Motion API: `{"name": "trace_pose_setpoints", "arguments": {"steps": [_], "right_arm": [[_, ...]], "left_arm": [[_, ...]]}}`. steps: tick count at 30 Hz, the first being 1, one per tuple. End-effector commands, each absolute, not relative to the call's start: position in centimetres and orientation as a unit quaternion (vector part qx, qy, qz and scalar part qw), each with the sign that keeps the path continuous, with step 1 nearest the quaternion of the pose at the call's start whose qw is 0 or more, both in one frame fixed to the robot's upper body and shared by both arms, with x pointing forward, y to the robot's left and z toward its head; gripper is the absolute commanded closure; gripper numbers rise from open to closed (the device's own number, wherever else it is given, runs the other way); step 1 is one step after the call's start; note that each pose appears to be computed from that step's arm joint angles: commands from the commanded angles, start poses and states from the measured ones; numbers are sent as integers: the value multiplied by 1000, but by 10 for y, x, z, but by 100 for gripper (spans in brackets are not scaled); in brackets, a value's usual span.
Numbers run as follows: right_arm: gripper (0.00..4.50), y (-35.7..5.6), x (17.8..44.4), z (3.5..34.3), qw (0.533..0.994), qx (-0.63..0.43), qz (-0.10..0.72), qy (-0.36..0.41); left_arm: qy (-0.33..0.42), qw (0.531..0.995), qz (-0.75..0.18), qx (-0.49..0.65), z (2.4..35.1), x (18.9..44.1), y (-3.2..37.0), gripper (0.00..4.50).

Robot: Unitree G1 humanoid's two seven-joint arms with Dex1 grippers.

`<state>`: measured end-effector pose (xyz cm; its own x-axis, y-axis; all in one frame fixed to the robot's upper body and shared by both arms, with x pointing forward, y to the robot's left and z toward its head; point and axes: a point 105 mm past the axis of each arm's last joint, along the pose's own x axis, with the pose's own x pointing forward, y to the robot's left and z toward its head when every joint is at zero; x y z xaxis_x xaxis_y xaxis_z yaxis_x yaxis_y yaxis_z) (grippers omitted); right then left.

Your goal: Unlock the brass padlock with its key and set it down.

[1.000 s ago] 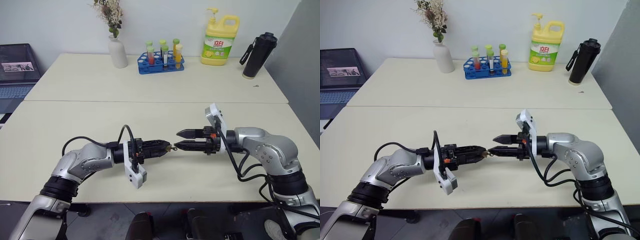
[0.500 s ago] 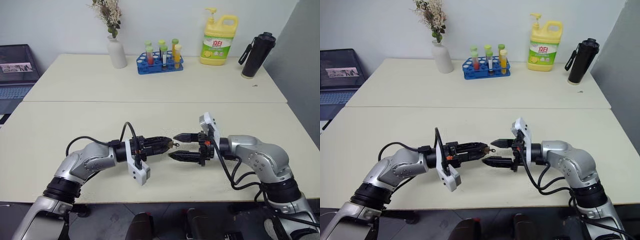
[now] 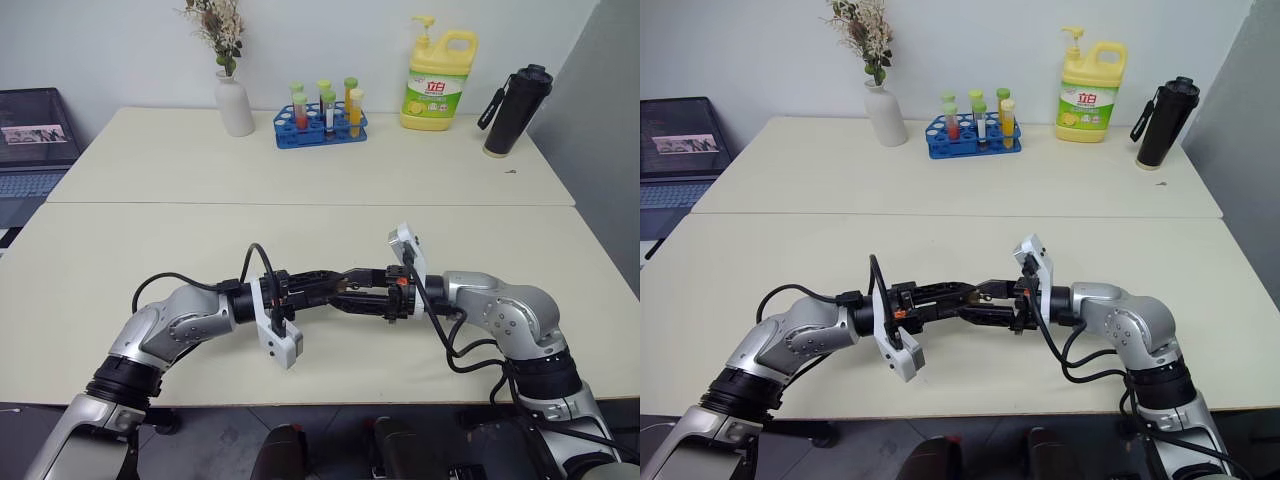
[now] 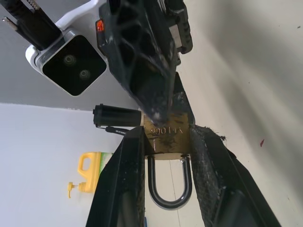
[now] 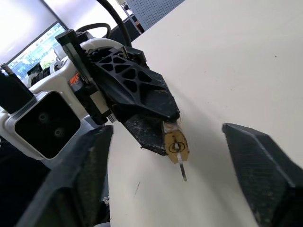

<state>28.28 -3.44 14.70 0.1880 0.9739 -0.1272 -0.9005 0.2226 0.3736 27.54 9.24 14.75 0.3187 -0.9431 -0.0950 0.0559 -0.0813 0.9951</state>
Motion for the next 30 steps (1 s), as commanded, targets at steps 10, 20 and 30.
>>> {"name": "trace_pose_setpoints", "arguments": {"steps": [10, 20, 30], "right_arm": [[433, -34, 283, 164, 759, 113, 626, 142], [433, -32, 281, 165, 755, 108, 632, 137], [433, -36, 286, 162, 765, 100, 622, 133]], "left_arm": [[-395, 564, -430, 584, 156, 274, 93, 354], [-378, 592, -452, 550, 151, 270, 96, 319], [-300, 636, -481, 524, 148, 270, 109, 13]]}}
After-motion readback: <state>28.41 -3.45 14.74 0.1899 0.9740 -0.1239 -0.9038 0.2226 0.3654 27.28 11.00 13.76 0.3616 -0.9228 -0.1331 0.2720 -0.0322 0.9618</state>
